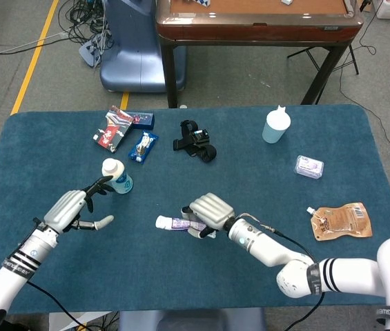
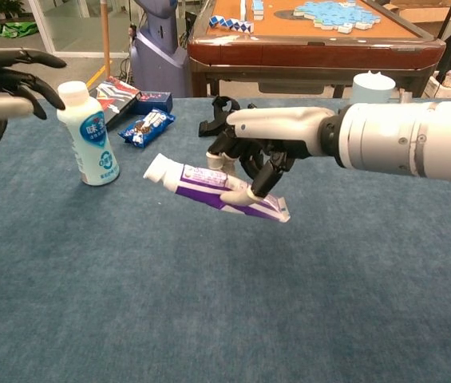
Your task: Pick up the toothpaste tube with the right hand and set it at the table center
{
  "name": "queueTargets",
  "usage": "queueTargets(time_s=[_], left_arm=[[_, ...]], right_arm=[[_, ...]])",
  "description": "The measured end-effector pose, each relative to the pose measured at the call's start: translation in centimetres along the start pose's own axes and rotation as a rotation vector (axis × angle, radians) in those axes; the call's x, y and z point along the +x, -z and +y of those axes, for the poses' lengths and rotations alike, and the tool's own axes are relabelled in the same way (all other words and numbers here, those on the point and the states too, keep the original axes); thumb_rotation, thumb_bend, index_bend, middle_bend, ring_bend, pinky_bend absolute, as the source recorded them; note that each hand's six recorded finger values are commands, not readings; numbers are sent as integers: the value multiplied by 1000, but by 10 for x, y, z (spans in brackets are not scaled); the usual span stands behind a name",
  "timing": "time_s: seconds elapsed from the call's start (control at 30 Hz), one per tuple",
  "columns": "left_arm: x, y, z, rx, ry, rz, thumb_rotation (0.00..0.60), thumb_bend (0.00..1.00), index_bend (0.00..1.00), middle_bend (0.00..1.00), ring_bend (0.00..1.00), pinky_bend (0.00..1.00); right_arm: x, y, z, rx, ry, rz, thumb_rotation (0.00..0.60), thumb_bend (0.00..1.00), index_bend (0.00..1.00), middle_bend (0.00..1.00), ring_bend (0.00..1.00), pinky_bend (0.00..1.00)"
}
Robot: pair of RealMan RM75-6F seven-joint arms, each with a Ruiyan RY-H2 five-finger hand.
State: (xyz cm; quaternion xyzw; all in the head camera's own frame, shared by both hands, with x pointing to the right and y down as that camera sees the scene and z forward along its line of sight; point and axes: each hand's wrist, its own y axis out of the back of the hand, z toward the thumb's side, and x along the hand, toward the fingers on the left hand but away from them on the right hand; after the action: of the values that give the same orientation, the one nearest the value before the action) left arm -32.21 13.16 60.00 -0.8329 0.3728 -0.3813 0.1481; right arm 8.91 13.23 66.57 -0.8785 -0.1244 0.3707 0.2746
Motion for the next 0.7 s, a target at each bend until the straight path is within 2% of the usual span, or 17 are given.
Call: queueTargets(time_s=[0.1,0.17,0.37,0.7], left_arm=[[-4,1,5,-74,-51,0,22,124,0,81,107,298],[-4,0,6,-104,-79,-8,0,109,0,71,90,260],[0,-9,1,-178,-136,-45,0,69,0,41,58,187],[10,-21,-13,-172,-173,-98,0,34,0,4,16,145]], right_arm=[[-3,-8,-9,-79,14,17,600,837,866,783,671,537],[-6,-16,-14,-121,22,33,600,837,866,783,674,543],[-17,-36,-16,-199,33,73,600,837,866,783,678,549],[-39,-71,-20,-296,43,126,600,837,866,783,679,549]])
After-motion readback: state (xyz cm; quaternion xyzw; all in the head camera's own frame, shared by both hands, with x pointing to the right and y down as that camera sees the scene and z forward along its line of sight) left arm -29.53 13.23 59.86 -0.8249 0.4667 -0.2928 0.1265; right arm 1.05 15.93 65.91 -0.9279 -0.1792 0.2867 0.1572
